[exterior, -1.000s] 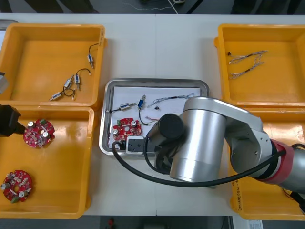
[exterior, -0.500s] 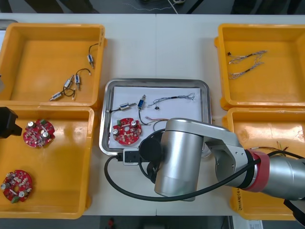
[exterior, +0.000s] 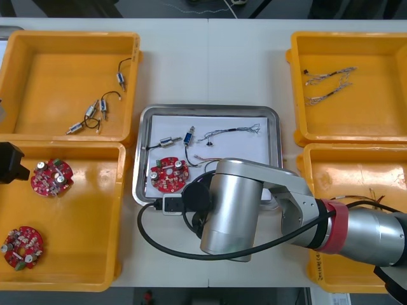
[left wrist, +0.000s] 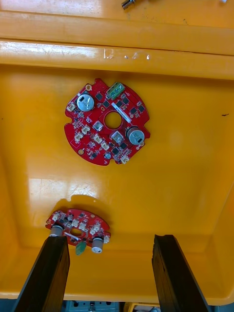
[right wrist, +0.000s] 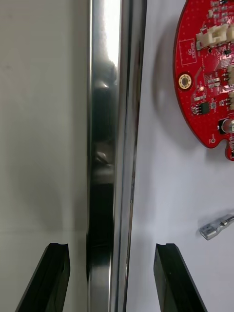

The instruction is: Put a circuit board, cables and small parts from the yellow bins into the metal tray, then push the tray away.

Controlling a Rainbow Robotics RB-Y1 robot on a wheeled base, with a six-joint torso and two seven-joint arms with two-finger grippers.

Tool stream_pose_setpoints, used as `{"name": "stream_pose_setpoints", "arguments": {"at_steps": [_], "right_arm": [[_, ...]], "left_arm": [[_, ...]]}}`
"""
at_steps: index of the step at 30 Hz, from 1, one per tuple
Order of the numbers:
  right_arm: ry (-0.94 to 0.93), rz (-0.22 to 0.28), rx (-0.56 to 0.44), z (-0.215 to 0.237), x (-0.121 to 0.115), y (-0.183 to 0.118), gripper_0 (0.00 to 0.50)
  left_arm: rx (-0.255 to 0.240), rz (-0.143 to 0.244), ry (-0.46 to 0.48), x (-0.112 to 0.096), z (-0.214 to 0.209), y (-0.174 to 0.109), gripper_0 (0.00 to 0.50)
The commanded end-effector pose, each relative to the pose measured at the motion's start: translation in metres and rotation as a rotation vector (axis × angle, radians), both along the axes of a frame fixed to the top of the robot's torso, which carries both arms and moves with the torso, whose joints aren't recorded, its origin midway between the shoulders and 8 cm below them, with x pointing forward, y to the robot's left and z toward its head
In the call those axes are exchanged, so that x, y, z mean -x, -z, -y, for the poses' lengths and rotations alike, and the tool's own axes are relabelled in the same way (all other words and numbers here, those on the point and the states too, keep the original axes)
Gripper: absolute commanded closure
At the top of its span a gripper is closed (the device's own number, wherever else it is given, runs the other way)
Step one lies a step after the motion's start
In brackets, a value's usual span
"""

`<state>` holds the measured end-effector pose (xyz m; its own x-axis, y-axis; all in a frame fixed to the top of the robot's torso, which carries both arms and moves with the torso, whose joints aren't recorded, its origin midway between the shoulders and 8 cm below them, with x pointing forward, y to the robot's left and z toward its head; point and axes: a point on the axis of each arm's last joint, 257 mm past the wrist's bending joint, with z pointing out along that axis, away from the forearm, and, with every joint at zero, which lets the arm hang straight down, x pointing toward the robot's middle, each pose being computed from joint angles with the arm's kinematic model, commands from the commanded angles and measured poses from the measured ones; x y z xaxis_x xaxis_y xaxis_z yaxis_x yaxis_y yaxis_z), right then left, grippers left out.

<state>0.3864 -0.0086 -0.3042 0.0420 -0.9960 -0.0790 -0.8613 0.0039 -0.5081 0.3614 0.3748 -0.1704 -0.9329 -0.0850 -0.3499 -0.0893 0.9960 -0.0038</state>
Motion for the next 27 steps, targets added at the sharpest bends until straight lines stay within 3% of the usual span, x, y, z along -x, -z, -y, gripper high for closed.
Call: {"name": "stream_pose_setpoints", "arguments": {"at_steps": [1,4,5,7,9,14,27], "right_arm": [[-0.049,0.033,-0.015,-0.025,-0.001,-0.010,0.000],[-0.048,0.033,-0.014,-0.025,-0.001,-0.010,0.102],[-0.049,0.033,-0.015,-0.025,0.000,-0.010,0.183],[-0.046,0.034,-0.013,-0.024,-0.001,-0.010,0.396],[-0.042,0.035,-0.013,-0.024,-0.001,-0.010,0.459],[-0.039,0.052,-0.014,-0.024,-0.004,-0.014,0.500],[-0.014,0.167,0.008,-0.013,-0.036,-0.039,0.500]], "left_arm": [[-0.088,0.034,0.085,-0.001,-0.015,-0.016,0.000],[-0.088,0.034,0.085,-0.001,-0.015,-0.016,0.000],[-0.088,0.034,0.085,-0.001,-0.015,-0.016,0.000],[-0.088,0.034,0.085,-0.001,-0.015,-0.016,0.000],[-0.088,0.034,0.085,-0.001,-0.015,-0.016,0.000],[-0.088,0.034,0.085,-0.001,-0.015,-0.016,0.000],[-0.088,0.034,0.085,-0.001,-0.015,-0.016,0.000]]}}
